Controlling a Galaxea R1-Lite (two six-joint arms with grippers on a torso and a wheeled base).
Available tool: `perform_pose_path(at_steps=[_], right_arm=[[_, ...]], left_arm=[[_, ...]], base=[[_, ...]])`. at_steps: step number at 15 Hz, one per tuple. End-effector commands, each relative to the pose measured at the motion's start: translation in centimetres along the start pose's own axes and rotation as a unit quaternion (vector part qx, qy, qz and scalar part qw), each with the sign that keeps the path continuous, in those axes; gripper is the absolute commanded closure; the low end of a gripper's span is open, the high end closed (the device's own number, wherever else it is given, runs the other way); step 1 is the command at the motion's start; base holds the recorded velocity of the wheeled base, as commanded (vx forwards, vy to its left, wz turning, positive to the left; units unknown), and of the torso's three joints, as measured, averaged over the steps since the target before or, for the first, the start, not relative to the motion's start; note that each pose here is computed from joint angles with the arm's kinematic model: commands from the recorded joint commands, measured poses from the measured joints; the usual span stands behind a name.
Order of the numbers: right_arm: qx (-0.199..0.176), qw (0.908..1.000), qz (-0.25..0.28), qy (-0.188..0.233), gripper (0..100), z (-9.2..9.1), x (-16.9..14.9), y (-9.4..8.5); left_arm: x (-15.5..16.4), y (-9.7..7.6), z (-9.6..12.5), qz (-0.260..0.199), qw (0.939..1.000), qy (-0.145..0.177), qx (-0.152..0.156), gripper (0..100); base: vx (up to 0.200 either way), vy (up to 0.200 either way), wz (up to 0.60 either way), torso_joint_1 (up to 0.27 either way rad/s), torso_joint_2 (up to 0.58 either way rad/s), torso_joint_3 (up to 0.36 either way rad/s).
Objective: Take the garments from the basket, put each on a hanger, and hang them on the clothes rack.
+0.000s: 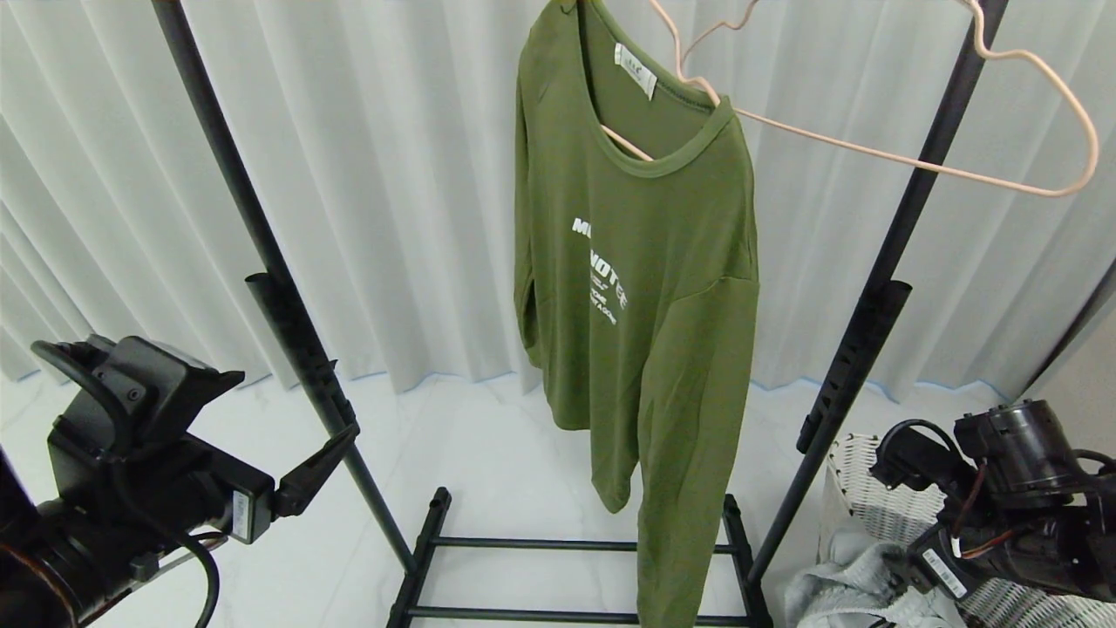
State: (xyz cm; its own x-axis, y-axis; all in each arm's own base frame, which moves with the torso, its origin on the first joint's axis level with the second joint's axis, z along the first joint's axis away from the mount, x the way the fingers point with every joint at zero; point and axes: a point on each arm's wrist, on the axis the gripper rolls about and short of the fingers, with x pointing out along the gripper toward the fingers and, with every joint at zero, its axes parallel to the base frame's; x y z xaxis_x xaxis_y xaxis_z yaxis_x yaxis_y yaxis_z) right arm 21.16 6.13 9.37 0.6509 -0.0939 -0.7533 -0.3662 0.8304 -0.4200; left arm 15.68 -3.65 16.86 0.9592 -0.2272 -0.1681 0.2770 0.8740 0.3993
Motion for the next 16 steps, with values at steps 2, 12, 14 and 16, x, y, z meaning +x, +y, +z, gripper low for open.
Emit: perform_pose_path(at_steps=[2,12,14,16], right_arm=[[-0.008,0.9999,0.004,0.005,0,-0.2,-0.6,0.2],[-0.011,0.9998,0.002,-0.017,100,0.3,-2.2,0.6],[-0.001,0.9986,-0.007,-0.052,100,1.2,-4.0,-0.2],[0.010,0.9965,-0.016,-0.082,100,2.0,-6.3,-1.2]], left_arm=[[-0.1,0.0,0.0,-0.001,1.0000,-0.001,0.000,0],[0.0,-0.2,-0.3,-0.004,1.0000,0.005,0.000,0],[0.0,-0.2,-0.4,-0.006,0.9999,0.008,0.000,0],[0.0,-0.3,-0.6,-0.008,0.9999,0.013,0.000,0]], base=[[0.000,0.000,0.00,0.000,0.00,0.000],[0.000,0.000,0.00,0.000,0.00,0.000],[0.000,0.000,0.00,0.000,0.00,0.000],[0.000,0.000,0.00,0.000,0.00,0.000]])
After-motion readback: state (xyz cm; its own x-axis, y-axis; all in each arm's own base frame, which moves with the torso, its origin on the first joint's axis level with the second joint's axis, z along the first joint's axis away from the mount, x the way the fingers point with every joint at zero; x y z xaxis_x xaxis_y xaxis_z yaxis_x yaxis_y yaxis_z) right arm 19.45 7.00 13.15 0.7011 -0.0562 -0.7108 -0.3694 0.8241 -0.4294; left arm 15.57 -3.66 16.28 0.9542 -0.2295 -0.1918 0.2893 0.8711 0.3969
